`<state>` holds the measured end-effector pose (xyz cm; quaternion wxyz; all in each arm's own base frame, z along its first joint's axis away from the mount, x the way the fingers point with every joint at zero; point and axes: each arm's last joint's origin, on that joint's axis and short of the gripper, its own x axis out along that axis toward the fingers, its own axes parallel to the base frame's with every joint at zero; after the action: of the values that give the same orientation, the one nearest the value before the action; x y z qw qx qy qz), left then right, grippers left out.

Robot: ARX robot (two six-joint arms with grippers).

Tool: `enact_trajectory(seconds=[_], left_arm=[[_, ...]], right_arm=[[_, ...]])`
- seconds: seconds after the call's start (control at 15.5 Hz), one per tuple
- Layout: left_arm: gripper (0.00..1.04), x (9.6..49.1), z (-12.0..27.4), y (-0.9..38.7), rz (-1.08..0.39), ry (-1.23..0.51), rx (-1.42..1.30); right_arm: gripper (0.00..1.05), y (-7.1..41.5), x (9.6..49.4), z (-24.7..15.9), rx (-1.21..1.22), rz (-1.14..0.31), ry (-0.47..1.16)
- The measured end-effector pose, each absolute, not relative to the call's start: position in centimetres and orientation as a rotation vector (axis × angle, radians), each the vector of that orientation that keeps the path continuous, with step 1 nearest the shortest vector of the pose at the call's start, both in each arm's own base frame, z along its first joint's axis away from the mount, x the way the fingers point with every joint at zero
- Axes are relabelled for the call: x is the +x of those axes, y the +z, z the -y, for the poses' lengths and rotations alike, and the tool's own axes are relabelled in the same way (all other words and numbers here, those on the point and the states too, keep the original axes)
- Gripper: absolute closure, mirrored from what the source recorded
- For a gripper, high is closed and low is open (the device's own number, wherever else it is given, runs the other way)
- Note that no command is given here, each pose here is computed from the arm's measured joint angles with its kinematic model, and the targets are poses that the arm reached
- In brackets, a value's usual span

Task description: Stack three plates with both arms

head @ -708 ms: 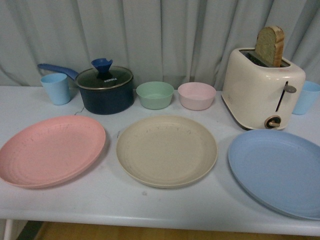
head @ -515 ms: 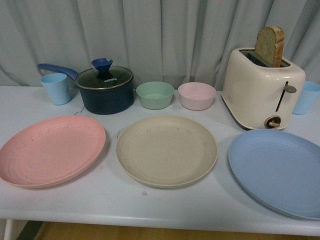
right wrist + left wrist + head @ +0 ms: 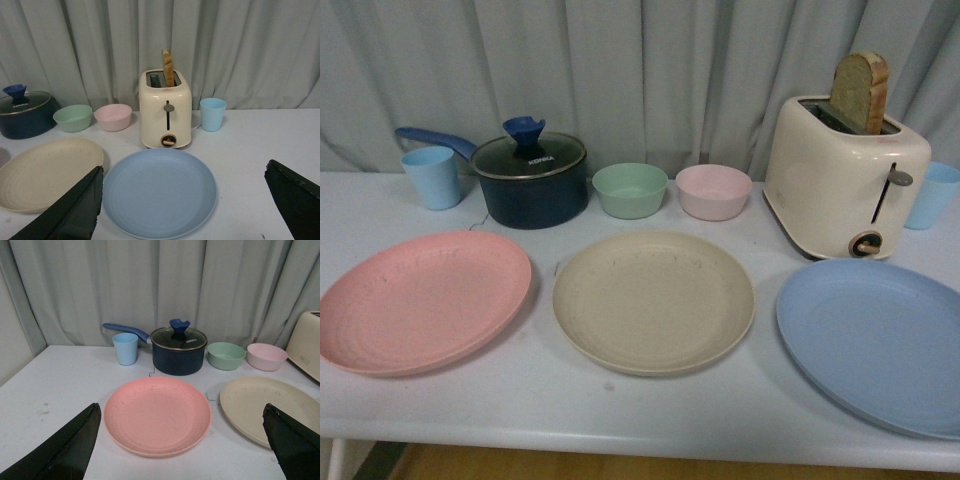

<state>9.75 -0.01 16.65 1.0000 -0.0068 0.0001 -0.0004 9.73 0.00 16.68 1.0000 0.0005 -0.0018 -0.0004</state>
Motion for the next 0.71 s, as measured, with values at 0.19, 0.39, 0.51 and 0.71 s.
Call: enact_trajectory(seconds=[0.19, 0.39, 0.51, 0.71], left_arm=[[0.07, 9.75, 0.01, 16.65, 0.0, -0.001, -0.014], [0.07, 9.75, 0.01, 16.65, 0.0, -0.001, -0.014], [0.07, 9.75, 0.01, 16.65, 0.0, -0.001, -0.014], [0.07, 9.75, 0.01, 16.65, 0.0, -0.001, -0.014]], right_arm=[[0.06, 16.68, 9.73, 0.0, 0.001, 0.004, 0.0], [0.06, 16.68, 9.73, 0.0, 0.001, 0.004, -0.001], [0.06, 16.68, 9.73, 0.0, 0.001, 0.004, -0.001], [0.06, 16.68, 9.73, 0.0, 0.001, 0.004, -0.001]])
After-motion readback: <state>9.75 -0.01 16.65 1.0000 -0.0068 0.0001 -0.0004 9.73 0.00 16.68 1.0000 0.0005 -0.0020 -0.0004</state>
